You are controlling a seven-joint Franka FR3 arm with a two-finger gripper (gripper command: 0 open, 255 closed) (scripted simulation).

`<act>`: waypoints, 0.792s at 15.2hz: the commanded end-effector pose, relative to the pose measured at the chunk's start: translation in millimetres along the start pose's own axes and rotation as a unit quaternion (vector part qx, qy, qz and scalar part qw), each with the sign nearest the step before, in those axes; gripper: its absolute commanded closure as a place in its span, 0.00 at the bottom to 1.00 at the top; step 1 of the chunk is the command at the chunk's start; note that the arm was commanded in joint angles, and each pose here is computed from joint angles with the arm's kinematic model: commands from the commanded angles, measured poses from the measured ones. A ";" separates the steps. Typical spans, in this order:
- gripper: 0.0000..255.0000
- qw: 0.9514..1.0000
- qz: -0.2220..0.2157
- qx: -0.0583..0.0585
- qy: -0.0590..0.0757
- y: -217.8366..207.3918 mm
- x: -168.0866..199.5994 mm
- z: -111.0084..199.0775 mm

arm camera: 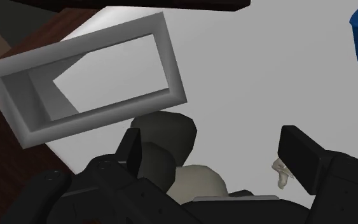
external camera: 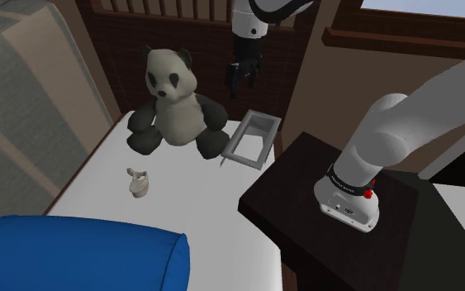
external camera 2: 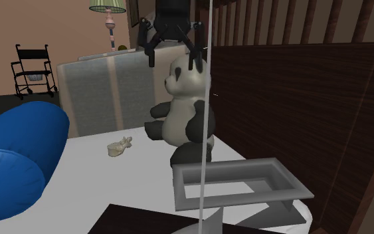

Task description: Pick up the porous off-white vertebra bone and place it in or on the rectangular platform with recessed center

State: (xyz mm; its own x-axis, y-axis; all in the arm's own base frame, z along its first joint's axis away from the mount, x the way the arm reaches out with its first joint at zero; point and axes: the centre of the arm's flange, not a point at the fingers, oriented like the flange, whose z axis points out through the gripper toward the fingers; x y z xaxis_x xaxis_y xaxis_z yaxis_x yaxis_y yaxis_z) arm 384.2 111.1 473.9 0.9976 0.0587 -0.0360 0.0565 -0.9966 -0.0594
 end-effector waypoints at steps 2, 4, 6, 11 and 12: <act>0.00 1.000 0.013 0.003 -0.008 -21.3 26.1 27.2; 0.00 1.000 0.021 0.005 -0.014 -35.1 41.3 44.9; 0.00 0.999 0.030 0.006 -0.020 -48.7 56.4 62.7; 0.00 0.998 0.050 0.011 -0.034 -81.8 94.5 107.7; 0.00 0.998 0.055 0.011 -0.036 -88.3 102.1 116.7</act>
State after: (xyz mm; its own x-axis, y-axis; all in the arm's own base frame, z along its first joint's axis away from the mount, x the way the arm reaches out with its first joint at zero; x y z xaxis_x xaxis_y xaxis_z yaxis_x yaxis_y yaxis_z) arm 469.5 203.5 367.1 0.9934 -0.0359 -0.1091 -0.0440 -0.9964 -0.0723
